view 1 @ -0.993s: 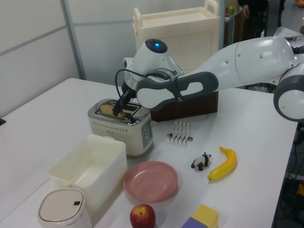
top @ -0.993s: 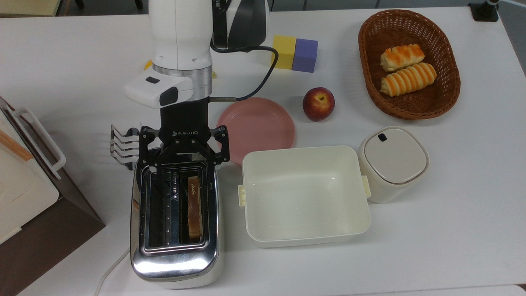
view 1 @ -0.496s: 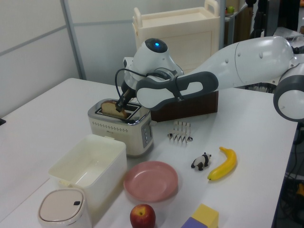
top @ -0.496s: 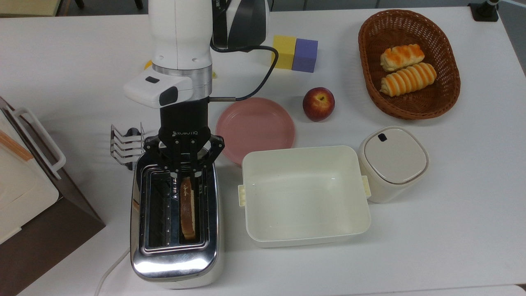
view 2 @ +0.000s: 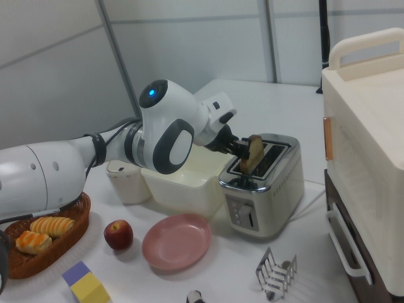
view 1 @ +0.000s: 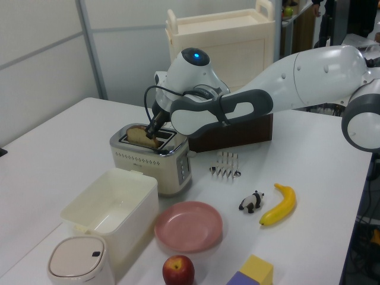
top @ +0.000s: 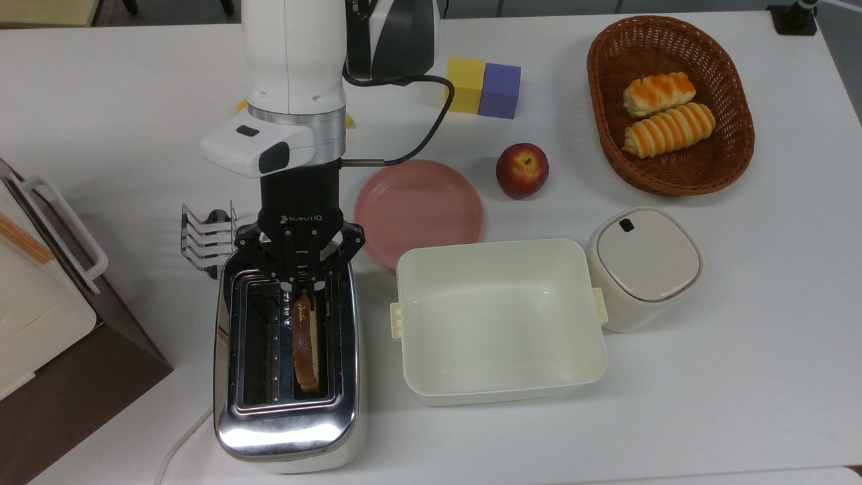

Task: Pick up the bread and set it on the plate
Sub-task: 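Lower the gripper into the toaster and close on the bread slice, then lift the bread slice straight up out of the toaster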

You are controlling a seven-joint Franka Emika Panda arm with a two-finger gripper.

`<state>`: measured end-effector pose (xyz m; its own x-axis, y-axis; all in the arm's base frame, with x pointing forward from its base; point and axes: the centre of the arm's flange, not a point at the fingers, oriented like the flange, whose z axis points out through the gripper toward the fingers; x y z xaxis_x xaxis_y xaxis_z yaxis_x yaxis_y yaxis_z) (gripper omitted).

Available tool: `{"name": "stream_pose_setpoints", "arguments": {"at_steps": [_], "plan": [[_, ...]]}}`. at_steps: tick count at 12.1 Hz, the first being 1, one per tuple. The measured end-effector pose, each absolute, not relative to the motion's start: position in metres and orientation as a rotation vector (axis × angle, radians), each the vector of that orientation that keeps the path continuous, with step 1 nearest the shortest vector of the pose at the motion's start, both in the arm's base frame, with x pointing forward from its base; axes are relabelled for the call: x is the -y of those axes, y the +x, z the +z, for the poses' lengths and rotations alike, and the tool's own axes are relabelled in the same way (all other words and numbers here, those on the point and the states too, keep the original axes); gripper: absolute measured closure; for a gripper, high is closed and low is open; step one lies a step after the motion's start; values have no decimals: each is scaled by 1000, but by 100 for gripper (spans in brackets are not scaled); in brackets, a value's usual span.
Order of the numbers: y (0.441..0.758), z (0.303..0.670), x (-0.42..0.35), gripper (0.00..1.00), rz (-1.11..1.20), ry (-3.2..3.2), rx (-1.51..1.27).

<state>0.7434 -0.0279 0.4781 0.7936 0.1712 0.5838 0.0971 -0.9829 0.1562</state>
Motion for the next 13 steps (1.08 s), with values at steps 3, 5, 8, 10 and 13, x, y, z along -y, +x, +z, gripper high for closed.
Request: {"name": "stream_pose_setpoints", "arguments": {"at_steps": [3, 5, 8, 10, 13], "plan": [[744, 480, 30, 92, 953, 2860, -212], [744, 489, 31, 92, 976, 2851, -207], [735, 540, 31, 92, 1079, 2807, -200], [721, 578, 29, 92, 1125, 2792, -194], [687, 632, 26, 92, 1039, 2878, -158]]}}
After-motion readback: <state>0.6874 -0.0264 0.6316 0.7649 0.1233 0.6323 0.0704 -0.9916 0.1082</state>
